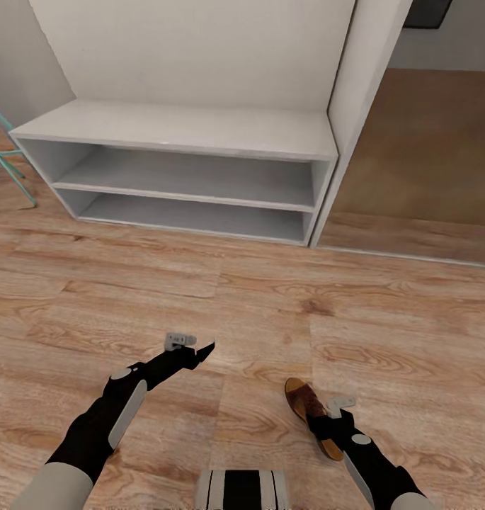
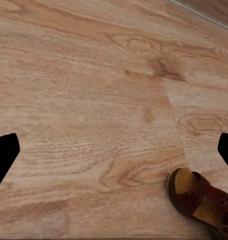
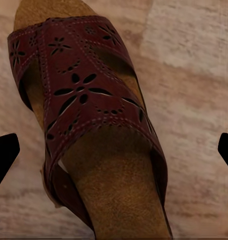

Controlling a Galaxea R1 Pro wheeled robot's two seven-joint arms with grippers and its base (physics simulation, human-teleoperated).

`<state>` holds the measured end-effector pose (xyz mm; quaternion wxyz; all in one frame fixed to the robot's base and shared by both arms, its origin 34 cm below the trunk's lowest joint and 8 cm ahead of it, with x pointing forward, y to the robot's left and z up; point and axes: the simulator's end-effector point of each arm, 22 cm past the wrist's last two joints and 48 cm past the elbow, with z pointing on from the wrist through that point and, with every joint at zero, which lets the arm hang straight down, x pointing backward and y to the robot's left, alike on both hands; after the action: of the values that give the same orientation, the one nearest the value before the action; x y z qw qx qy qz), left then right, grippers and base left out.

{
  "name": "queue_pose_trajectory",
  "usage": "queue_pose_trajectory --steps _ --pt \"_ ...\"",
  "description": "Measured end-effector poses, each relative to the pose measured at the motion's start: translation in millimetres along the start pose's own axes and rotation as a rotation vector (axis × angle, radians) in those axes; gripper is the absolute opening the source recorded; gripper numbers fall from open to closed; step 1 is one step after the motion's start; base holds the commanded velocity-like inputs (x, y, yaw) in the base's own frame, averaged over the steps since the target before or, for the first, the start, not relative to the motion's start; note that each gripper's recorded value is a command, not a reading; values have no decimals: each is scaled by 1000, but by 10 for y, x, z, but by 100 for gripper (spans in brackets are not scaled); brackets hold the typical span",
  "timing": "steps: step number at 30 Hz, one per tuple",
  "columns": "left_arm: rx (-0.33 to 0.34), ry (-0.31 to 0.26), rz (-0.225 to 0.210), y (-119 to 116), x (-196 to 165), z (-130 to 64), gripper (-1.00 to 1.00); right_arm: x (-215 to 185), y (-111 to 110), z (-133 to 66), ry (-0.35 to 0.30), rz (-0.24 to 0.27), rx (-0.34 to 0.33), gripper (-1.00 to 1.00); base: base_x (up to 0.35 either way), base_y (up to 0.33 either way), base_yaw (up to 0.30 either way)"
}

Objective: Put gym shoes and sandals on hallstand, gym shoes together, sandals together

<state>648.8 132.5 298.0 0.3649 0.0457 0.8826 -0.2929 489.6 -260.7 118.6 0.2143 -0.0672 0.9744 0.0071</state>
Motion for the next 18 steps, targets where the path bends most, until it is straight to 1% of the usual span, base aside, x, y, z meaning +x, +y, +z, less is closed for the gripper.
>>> queue_pose_trajectory --steps 5,18 --pt "-4 23 -15 61 152 55 100 142 16 62 26 1 -4 100 0 0 0" --pt "-5 28 -18 80 183 62 100 194 -8 71 35 -3 -2 100 0 0 0"
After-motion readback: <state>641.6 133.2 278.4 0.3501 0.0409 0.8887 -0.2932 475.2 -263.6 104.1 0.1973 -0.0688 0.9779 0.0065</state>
